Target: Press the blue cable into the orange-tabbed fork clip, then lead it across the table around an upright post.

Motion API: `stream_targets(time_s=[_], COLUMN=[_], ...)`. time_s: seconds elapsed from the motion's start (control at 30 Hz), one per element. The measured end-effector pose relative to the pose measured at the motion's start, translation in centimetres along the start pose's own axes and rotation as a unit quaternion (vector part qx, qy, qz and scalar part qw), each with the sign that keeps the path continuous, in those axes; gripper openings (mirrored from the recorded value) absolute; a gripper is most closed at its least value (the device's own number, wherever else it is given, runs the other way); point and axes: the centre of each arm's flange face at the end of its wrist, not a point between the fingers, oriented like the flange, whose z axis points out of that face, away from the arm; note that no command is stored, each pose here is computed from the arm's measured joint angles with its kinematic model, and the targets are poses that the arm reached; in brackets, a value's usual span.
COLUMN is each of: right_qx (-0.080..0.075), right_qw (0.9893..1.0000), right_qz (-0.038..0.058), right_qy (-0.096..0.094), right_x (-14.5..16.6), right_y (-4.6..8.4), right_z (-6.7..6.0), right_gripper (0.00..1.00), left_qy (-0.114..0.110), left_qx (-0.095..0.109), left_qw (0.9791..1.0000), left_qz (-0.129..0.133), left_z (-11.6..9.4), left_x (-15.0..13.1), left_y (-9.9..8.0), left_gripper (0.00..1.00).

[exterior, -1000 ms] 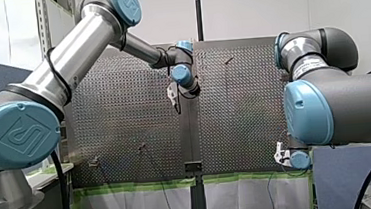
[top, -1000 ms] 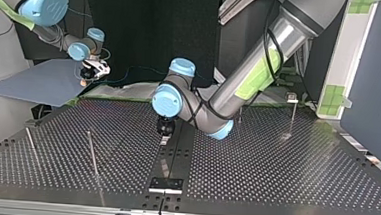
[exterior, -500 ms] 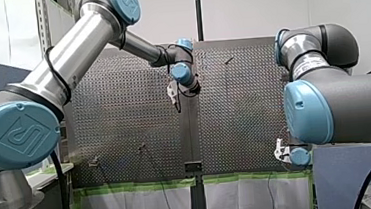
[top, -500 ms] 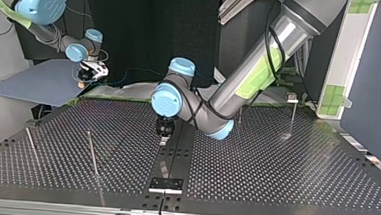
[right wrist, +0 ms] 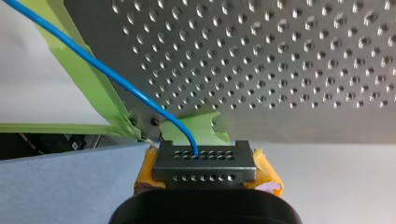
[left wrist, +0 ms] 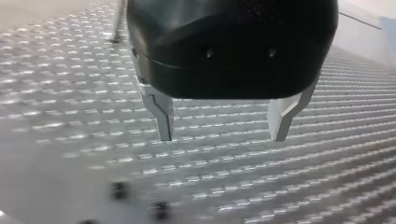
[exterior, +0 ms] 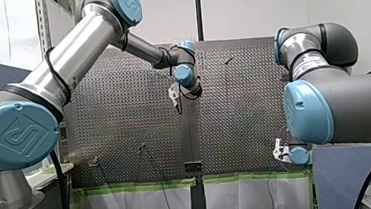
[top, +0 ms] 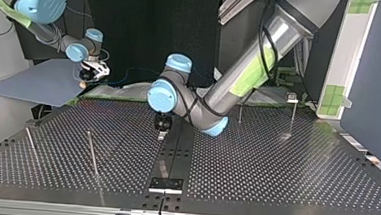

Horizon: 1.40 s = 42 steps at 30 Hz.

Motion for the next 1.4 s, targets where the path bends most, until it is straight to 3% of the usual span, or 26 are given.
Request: stream_targets(time_s=[0.1,0.23,0.47,0.77,0.9,1.0,1.1,1.2,1.4], right_qx=[0.012,0.03,0.035,0.034,0.032,0.03,0.031,0.042,0.072], right_qw=[0.9997,0.9979,0.9947,0.9939,0.9938,0.9939,0.9948,0.9953,0.9945], right_qz=[-0.0136,-0.0244,-0.027,-0.0268,-0.0149,-0.0043,0.0053,0.0135,0.0354], right_qy=[-0.016,-0.052,-0.093,-0.102,-0.106,-0.106,-0.096,-0.086,-0.068], right_x=[0.2,-0.9,-1.7,-1.8,-1.2,-0.3,1.0,2.5,5.5], right_y=[-0.4,-0.6,-0.6,-0.6,0.1,-0.1,-1.3,-3.0,-4.7], right_z=[-1.1,-2.8,-4.0,-4.3,-4.6,-5.1,-5.5,-5.8,-6.0], right_gripper=[0.0,0.0,0.0,0.0,0.0,0.0,0.0,0.0,0.0], left_qy=[0.005,0.001,-0.006,-0.006,-0.012,-0.022,-0.025,-0.024,-0.03], left_qx=[-0.007,-0.022,-0.038,-0.035,-0.019,-0.007,0.005,0.011,-0.001], left_qw=[1.0,0.9997,0.9992,0.9993,0.9998,0.9997,0.9994,0.9995,0.9996], left_qz=[0.005,0.006,0.007,0.008,0.003,-0.01,-0.022,-0.018,0.002], left_z=[-0.3,-0.5,-0.5,-0.6,-1.3,-1.9,-2.7,-3.8,-6.4], left_x=[1.3,1.7,1.6,1.7,1.1,0.0,-1.4,-2.6,-5.4], left_y=[-0.6,-0.7,-0.4,-0.6,-1.5,-2.1,-2.5,-3.2,-4.0], left_gripper=[1.0,1.0,1.0,1.0,1.0,1.0,1.0,1.0,1.0])
